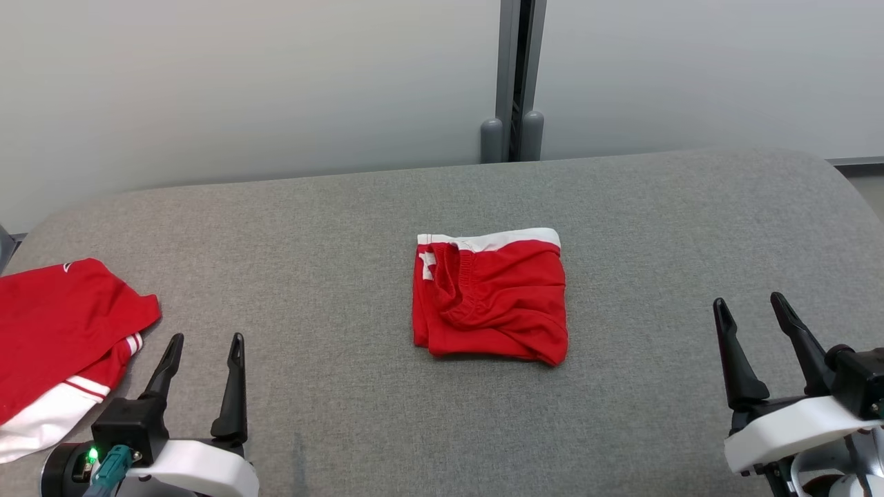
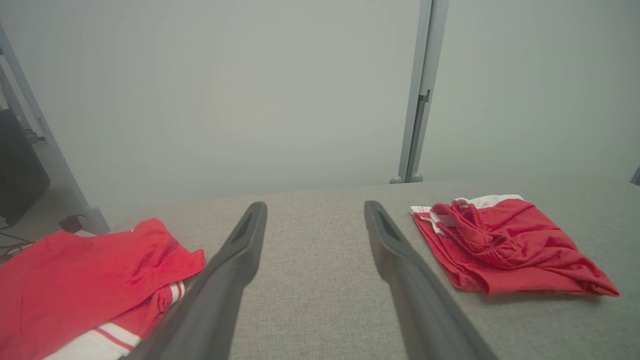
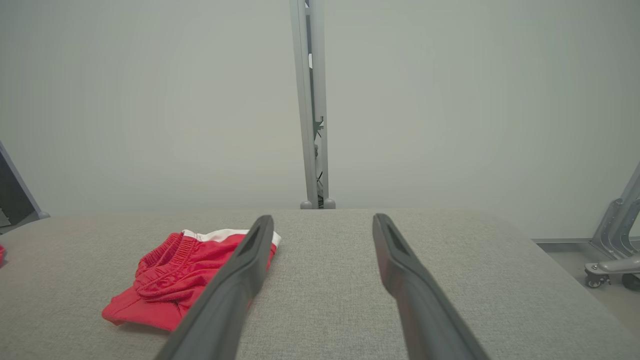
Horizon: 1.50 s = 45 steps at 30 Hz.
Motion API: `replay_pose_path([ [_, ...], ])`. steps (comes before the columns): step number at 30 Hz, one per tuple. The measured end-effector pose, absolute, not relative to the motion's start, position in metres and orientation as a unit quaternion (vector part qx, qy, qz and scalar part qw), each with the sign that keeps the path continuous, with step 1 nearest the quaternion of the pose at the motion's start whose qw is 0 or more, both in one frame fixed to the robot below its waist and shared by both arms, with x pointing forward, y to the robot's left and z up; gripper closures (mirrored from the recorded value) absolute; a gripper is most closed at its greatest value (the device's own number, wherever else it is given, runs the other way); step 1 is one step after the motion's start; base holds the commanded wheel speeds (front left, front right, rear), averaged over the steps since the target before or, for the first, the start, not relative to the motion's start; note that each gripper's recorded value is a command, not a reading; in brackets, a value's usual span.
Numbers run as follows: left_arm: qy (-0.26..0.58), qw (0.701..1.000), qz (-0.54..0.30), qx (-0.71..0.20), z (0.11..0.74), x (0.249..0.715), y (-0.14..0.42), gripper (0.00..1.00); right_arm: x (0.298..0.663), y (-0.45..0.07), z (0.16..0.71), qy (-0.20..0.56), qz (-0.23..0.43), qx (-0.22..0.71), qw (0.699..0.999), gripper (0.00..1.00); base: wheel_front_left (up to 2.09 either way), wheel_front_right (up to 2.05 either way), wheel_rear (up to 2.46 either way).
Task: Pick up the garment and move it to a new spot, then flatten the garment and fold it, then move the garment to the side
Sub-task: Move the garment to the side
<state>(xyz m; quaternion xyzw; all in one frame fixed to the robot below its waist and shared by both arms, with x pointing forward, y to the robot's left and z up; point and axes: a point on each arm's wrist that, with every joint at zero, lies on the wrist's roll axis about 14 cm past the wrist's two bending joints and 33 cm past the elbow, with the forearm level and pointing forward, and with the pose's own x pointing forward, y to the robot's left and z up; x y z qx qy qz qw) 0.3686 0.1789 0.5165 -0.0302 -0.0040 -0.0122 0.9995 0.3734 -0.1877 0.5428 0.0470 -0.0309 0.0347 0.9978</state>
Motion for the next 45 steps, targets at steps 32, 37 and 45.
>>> replay_pose_path([
  [32,0.002,0.999,0.004,-0.032,0.516,0.363,0.186,0.00,0.374,-0.182,0.540,-0.016,0.041,0.043,0.998,0.00,0.00,0.00,0.00],
  [37,0.001,0.999,0.007,-0.032,0.516,0.367,0.187,0.00,0.377,-0.182,0.537,-0.012,0.041,0.043,0.998,0.00,0.00,0.00,0.00],
  [45,-0.015,0.999,0.004,-0.034,0.524,0.382,0.185,0.00,0.394,-0.183,0.529,-0.001,0.042,0.040,0.998,0.00,0.00,0.00,0.00],
])
